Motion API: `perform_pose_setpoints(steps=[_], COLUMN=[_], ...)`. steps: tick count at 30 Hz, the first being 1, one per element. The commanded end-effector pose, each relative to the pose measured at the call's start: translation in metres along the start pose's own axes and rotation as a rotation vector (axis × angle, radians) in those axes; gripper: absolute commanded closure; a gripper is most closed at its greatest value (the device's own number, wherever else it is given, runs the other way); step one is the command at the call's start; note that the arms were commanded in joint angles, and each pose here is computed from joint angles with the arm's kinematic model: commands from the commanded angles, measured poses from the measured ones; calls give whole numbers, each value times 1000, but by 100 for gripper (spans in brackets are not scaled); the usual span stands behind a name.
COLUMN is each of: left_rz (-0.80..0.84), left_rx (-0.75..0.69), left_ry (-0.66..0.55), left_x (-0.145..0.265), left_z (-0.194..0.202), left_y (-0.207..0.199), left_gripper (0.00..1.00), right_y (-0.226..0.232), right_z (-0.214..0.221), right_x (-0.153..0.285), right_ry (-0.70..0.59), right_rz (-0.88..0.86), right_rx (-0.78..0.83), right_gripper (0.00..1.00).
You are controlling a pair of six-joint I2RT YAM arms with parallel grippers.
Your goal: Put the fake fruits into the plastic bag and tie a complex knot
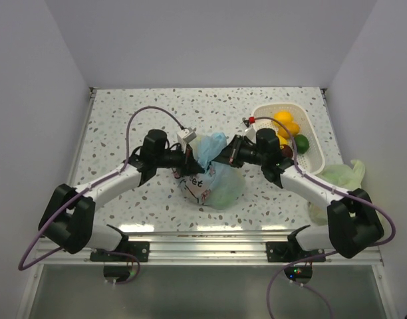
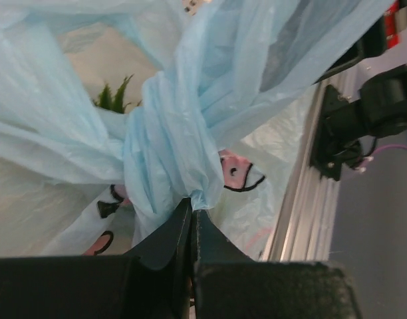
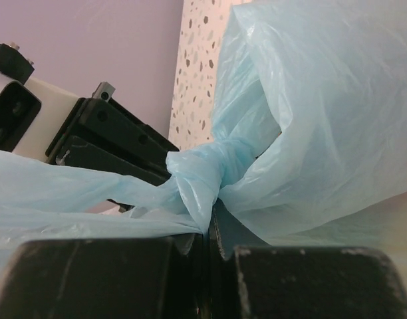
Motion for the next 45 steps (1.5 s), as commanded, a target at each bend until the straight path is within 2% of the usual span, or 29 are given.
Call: perform_pose_setpoints(steps=[1,6,11,15,16,18,20,21,23,25,26,28,29,31,33,34,35,36,39,40,44,45], left_rz=[179,100,-35,-27,0,27,76,95,121,121,121,120,123,127,136,136,138,138,132,126,107,103], left_rx=[-24,37,98,74,59,46,54,44,65,73,76,80,79,86,85,87,92,94,98,94,108,109], left_ry=[-109,-128,-139,-176,-184,-202,-201,-217,-218,-226,-224,-217,-217,-212,-215,-216,-213,-211,-204,-203,-184,-187], left_x=[7,-3,-20,-23,-23,-24,-24,-24,-24,-25,-25,-25,-26,-26,-27,-27,-28,-29,-29,-30,-34,-35], left_z=[-27,-22,-21,-37,-43,-49,-50,-54,-53,-51,-50,-47,-47,-45,-46,-47,-46,-46,-45,-45,-41,-43], left_y=[-38,-32,-2,0,-4,-7,-13,-16,-19,-18,-18,-17,-18,-17,-19,-18,-18,-17,-16,-15,-11,-10], left_gripper=[100,100,100,100,100,100,100,100,100,100,100,100,100,100,100,100,100,100,100,100,100,100], right_y=[26,41,45,49,47,50,47,44,43,39,36,34,32,29,28,27,26,28,26,21,-10,-16], right_z=[-9,-13,-9,1,9,13,20,24,27,28,24,16,10,-5,-14,-16,-19,-20,-25,-31,-42,-48], right_x=[7,9,12,18,21,26,34,37,42,49,52,65,70,87,103,107,112,122,134,139,126,118], right_ry=[-45,-50,-25,35,88,118,156,179,208,244,247,260,255,245,254,260,265,273,252,213,171,151], right_rz=[-103,-153,-184,-209,-207,-214,-199,-182,-180,-131,-117,-69,-58,-17,17,30,37,55,88,121,189,177], right_rx=[114,139,146,214,215,282,326,327,396,407,471,488,553,549,576,594,654,644,658,640,585,596], right_gripper=[100,100,100,100,100,92,76,71,51,41,34,31,30,25,12,10,10,10,25,47,85,87])
Point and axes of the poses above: each gripper's point midway between its finger pads, its own x axis back along the fingers, its own y axis along the line the jaws close on, z = x × y, the point moved 3 cm from there along x, back along the fingers, and after that the axes turned 2 degrees about -x, right-handed, at the moved point
